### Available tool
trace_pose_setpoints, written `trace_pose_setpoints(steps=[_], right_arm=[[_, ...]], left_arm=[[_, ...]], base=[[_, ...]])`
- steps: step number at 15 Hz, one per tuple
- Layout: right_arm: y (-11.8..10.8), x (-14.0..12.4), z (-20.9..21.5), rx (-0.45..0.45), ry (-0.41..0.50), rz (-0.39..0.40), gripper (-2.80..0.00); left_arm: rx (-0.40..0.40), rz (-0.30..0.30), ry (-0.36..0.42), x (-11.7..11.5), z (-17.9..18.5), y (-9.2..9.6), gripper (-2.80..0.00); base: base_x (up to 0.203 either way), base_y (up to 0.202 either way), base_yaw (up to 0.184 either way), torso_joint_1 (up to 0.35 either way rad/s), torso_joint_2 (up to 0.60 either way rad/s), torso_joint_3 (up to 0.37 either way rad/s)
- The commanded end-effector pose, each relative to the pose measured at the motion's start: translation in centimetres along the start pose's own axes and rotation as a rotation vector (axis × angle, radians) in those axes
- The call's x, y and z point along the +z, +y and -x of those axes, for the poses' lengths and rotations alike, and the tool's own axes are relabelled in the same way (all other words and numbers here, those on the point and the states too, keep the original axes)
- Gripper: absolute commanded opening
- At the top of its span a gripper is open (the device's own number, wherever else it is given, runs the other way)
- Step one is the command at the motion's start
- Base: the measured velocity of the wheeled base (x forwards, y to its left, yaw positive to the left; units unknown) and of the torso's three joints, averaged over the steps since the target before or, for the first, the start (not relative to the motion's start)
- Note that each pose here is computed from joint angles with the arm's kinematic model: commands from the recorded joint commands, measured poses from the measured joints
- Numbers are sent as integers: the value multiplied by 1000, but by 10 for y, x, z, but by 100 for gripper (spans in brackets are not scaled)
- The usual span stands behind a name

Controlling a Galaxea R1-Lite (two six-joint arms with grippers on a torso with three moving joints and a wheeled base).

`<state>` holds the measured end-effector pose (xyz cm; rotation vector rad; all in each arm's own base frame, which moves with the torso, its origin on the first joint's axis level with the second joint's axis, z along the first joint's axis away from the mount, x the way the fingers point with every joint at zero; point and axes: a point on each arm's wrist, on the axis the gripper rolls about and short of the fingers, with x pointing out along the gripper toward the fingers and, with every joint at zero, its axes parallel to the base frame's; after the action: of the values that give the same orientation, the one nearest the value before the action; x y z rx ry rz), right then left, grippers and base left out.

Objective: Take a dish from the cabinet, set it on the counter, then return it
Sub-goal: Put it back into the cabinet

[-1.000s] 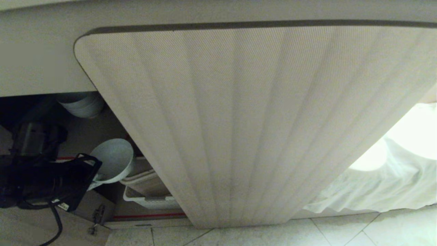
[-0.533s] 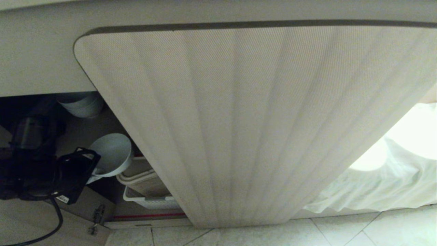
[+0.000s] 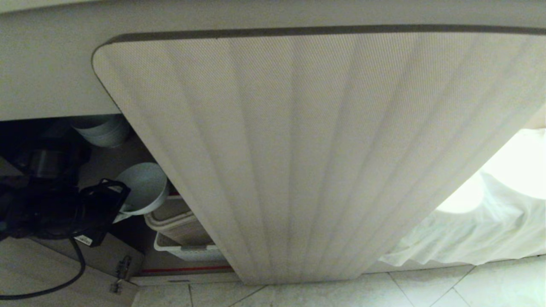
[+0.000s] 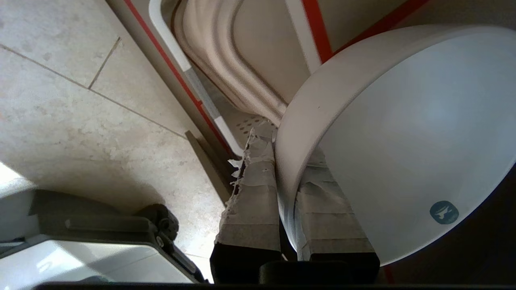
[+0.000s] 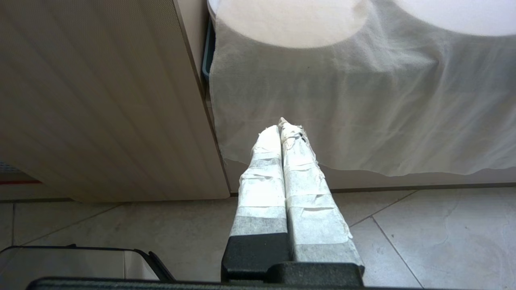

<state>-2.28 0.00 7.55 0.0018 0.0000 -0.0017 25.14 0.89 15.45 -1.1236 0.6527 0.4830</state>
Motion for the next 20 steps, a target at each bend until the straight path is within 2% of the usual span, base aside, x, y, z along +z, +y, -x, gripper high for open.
trace_pose_setpoints(steps=[1, 10, 15, 20], right_arm=[[0, 0, 0, 0, 0, 2, -280], [0, 0, 0, 0, 0, 0, -280], [0, 0, 0, 0, 0, 0, -280], [0, 0, 0, 0, 0, 0, -280]], left_arm=[[10, 7, 6, 1, -6, -2, -280], [14, 12, 8, 6, -12, -14, -280], [30, 55, -22, 22, -16, -15, -280], [17, 67, -31, 29, -17, -19, -280]], base=[[0, 0, 0, 0, 0, 0], [0, 0, 0, 0, 0, 0], [0, 0, 0, 0, 0, 0], [0, 0, 0, 0, 0, 0]])
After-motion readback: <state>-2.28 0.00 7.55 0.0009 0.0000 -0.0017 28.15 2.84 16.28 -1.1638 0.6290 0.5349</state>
